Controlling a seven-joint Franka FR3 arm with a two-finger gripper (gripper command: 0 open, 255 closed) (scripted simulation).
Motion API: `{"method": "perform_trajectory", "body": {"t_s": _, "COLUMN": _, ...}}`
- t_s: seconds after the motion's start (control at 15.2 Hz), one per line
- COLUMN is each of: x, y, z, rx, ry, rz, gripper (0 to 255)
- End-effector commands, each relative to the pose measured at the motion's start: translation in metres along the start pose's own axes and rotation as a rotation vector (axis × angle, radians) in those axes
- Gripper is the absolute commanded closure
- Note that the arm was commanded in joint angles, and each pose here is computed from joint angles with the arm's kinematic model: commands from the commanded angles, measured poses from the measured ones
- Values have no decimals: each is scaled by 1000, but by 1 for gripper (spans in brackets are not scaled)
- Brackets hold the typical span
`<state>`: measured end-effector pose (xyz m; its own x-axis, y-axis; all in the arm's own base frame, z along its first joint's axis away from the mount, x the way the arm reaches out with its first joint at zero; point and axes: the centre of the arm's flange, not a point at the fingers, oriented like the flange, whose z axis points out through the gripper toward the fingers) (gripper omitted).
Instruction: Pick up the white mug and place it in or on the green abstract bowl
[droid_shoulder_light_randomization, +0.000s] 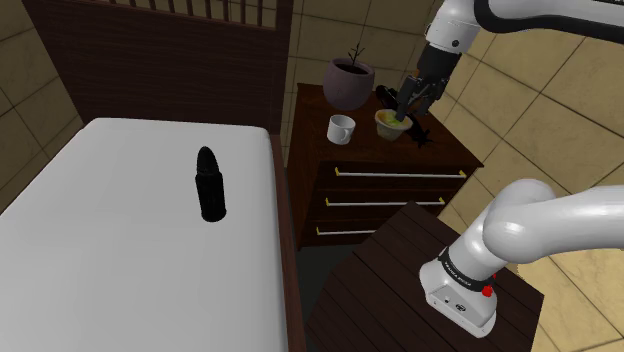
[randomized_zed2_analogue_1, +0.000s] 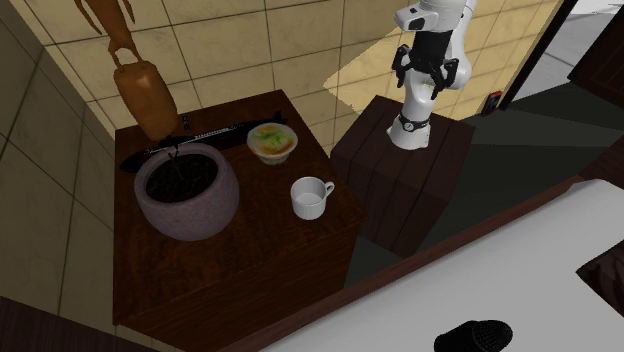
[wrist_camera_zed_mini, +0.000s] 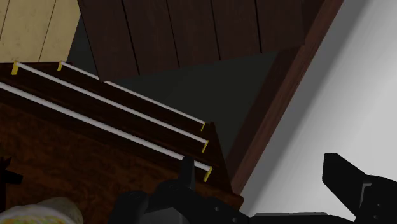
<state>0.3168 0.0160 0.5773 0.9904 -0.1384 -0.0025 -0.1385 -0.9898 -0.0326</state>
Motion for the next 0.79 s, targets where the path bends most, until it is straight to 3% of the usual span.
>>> {"method": "perform_trajectory", "body": {"t_s": 0.0, "x": 0, "y": 0, "z": 0, "rx": 0, "ry": 0, "rz": 0, "gripper": 0}}
{"method": "perform_trajectory", "body": {"t_s": 0.73, "x": 113, "y": 60, "z": 70, "rx": 8, "ry": 2, "rz": 29, "gripper": 0}}
